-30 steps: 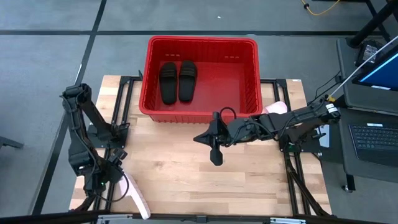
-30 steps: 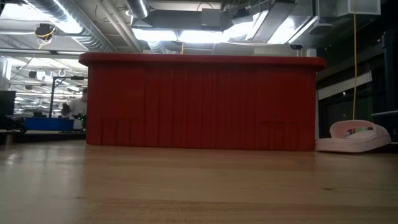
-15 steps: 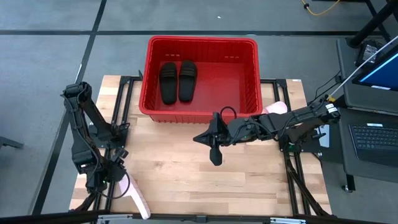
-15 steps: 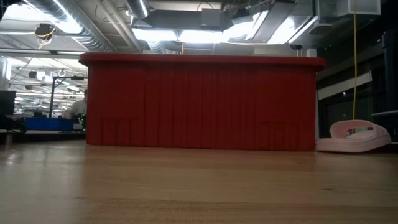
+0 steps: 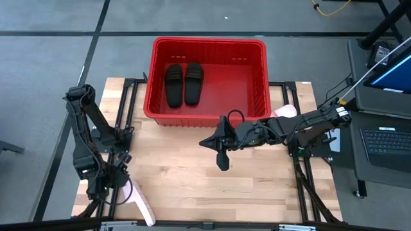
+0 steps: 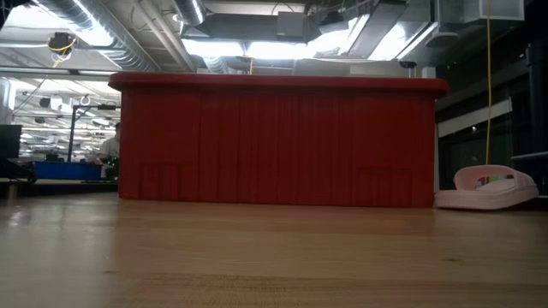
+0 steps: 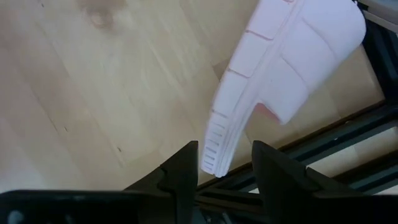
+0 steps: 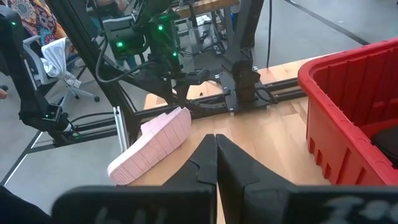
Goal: Pick and place slides into bin
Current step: Put the pink slide into the red bin
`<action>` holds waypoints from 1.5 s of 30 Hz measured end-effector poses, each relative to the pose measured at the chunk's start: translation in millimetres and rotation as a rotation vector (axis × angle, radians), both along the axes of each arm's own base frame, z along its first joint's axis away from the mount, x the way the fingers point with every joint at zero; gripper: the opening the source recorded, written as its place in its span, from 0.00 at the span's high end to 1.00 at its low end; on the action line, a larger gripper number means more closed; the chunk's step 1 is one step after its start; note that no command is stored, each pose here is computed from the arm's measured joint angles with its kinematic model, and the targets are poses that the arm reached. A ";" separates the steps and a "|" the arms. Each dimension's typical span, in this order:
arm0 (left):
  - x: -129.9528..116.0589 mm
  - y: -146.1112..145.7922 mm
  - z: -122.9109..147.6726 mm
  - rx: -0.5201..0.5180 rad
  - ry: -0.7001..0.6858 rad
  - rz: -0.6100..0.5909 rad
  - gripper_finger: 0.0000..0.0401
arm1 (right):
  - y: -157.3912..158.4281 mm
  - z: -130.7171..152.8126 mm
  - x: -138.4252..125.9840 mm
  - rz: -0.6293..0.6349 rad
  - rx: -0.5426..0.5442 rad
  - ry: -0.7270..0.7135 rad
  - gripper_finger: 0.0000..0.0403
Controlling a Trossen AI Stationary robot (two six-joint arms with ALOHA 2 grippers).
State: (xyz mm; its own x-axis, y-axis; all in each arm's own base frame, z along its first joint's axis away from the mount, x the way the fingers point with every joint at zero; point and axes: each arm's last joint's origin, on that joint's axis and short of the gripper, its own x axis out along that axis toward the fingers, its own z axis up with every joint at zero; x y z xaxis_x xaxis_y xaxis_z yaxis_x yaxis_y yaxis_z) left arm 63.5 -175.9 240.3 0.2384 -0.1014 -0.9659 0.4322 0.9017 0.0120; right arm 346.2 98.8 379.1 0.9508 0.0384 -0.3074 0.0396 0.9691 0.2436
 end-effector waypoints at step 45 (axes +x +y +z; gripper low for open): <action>0.3 7.1 -25.5 -0.037 -0.077 -0.068 0.91 | 0.2 1.9 0.6 0.001 0.004 -0.020 0.99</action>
State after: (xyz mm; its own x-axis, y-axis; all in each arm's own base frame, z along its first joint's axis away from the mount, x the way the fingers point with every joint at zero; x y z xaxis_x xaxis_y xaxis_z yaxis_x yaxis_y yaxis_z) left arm 63.8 -168.8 214.7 0.3031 -0.1550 -0.9403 0.4913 0.8709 0.0147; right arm 346.8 99.0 381.1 0.9569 0.0403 -0.2877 0.0340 0.9680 0.2487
